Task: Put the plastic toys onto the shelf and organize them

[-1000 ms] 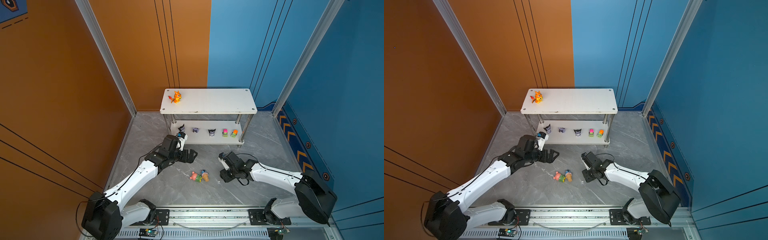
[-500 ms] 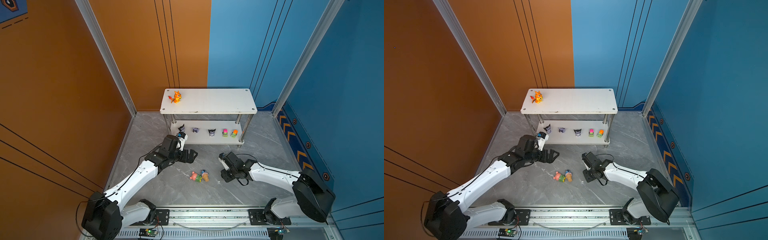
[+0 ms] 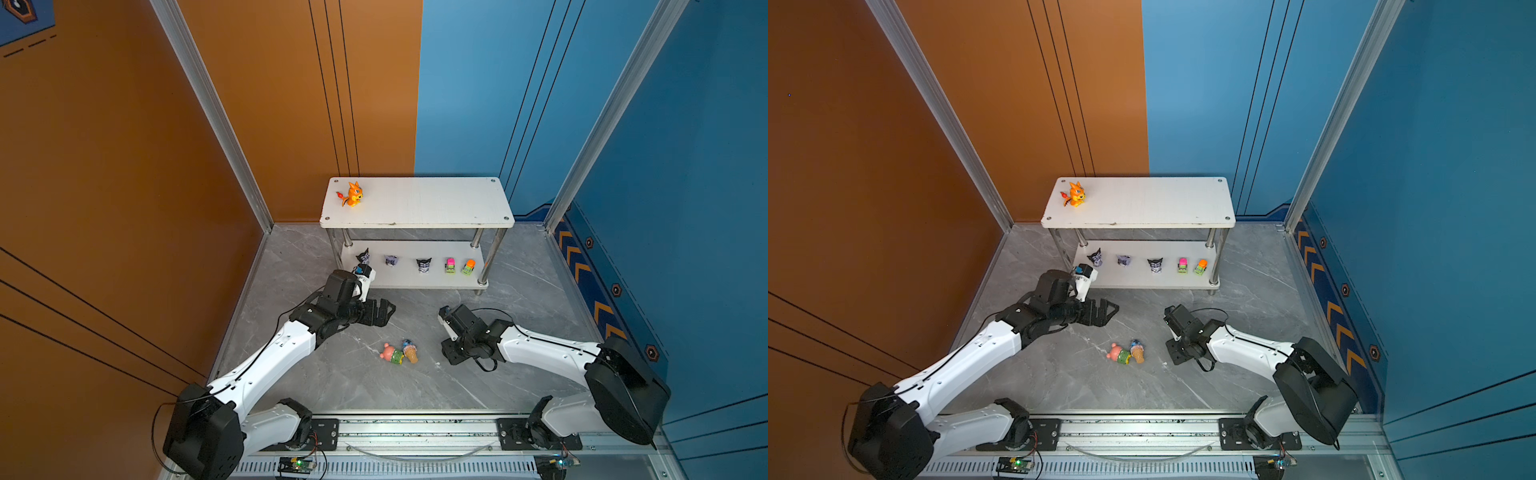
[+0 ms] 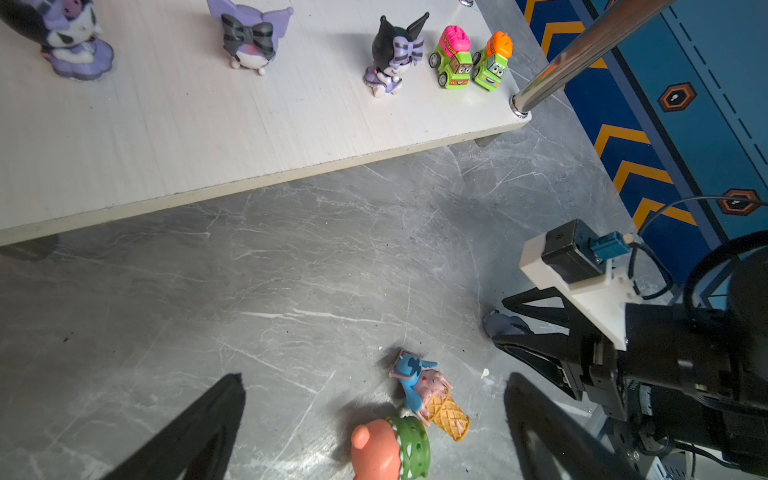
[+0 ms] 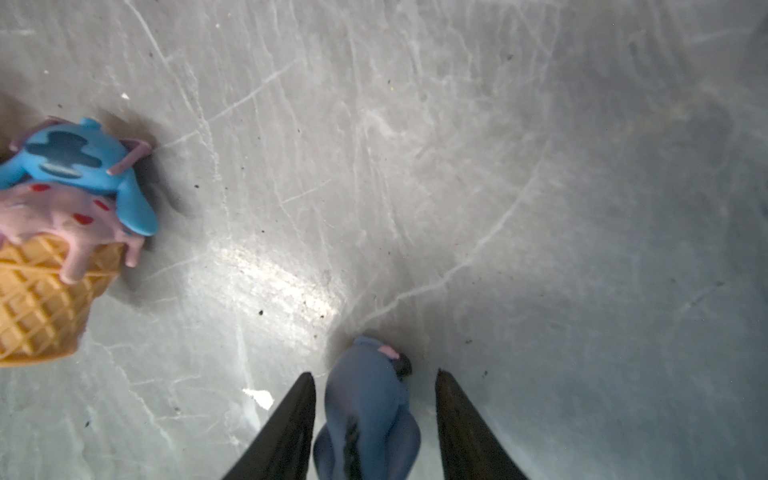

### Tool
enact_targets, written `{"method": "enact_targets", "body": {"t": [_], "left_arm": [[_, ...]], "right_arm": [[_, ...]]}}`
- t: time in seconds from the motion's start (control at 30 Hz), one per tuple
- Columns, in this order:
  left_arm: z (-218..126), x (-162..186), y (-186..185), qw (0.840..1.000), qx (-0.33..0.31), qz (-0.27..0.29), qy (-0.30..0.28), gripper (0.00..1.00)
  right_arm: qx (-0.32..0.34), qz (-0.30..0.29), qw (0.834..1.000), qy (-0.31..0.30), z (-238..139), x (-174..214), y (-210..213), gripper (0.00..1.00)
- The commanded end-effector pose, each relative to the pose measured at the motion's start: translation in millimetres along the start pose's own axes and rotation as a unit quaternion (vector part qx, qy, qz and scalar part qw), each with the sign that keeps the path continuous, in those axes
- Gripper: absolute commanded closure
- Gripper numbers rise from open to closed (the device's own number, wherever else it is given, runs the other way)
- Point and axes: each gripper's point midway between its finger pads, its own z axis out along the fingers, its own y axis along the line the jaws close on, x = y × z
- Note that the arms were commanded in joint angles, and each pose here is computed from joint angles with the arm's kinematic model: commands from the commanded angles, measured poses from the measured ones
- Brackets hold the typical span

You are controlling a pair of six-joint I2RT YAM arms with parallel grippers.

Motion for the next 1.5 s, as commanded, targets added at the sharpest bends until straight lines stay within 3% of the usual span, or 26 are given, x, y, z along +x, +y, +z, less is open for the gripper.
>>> {"method": "enact_targets", "body": {"t": [0.0,0.43,0.7,1.03,1.13,1.27,1.47], "left_arm": [[-1,-2,0,1.0,0.007,-0.007,-0.003,0.01],[0,-2,0,1.0,0.007,-0.007,-0.002,0.01],[0,-4,-1,1.0,0.01,-0.007,-0.005,0.01],[-7,-5,-4,1.0,0.015,-0.003,-0.013,0.01],[-10,-5,-4,1.0,0.014,-0.003,-0.016,0.01],[-11,-5,-5,1.0,0.015,-0.003,-0.021,0.01],[-10,-3,-4,1.0,0.015,-0.002,-0.016,0.01]], "right_arm": [[0.011,0.007,1.0,0.01,1,9,-3,0.55],[0.024,0.002,1.0,0.011,-11,5,-3,0.74],[0.05,-0.002,0.998,-0.024,-87,-47,6,0.75],[-0.049,0.037,0.998,-0.026,-162,-98,37,0.78],[-0.071,0.048,0.996,0.024,-148,-83,42,0.78],[-0.073,0.065,0.99,0.103,-97,-45,41,0.78],[-0.07,0.093,0.985,0.125,-49,-28,37,0.78]]}}
